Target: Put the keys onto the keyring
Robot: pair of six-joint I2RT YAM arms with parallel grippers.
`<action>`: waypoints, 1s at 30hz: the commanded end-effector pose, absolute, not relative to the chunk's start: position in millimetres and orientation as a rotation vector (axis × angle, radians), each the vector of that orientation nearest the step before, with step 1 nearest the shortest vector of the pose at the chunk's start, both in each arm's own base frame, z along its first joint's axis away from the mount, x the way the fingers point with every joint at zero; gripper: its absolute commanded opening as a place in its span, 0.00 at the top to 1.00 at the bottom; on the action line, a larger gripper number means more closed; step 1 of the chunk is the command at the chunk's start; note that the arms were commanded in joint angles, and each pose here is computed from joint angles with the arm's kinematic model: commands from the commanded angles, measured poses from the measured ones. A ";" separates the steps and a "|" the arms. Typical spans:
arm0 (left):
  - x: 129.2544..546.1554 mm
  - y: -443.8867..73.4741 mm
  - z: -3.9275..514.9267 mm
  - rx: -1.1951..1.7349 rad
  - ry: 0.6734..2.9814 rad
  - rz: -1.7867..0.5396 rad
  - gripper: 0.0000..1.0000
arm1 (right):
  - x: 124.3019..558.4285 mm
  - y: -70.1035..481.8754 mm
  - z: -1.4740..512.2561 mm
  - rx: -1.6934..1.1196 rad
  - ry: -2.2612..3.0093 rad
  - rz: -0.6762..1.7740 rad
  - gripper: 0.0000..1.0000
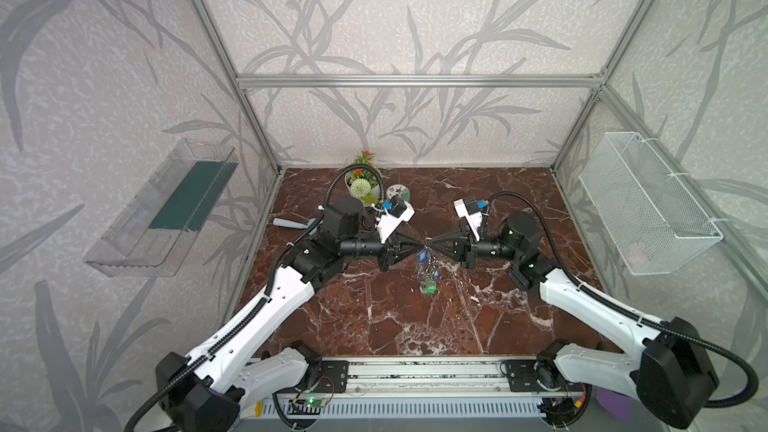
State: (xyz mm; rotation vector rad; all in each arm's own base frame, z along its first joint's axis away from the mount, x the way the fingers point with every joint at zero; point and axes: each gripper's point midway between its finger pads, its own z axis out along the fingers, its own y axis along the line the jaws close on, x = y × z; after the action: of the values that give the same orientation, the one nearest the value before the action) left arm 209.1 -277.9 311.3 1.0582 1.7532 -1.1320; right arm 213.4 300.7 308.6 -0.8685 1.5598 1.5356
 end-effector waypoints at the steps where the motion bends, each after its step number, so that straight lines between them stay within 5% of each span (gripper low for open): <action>1: 207.3 -280.8 315.2 1.094 1.739 -1.123 0.85 | 207.3 299.6 335.1 -0.912 1.436 1.526 1.00; 21: 215.6 -297.5 313.7 1.080 1.716 -1.172 0.84 | 207.6 300.4 332.3 -0.909 1.440 1.543 1.00; 30: 226.8 -291.4 309.0 1.016 1.767 -1.132 0.75 | 208.1 300.8 330.8 -0.910 1.440 1.544 1.00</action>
State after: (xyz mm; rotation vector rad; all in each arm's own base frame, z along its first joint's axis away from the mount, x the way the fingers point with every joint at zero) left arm 216.5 -291.9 297.7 1.0466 1.8055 -1.1666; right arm 219.1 299.2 312.0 -0.8481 1.5446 1.5253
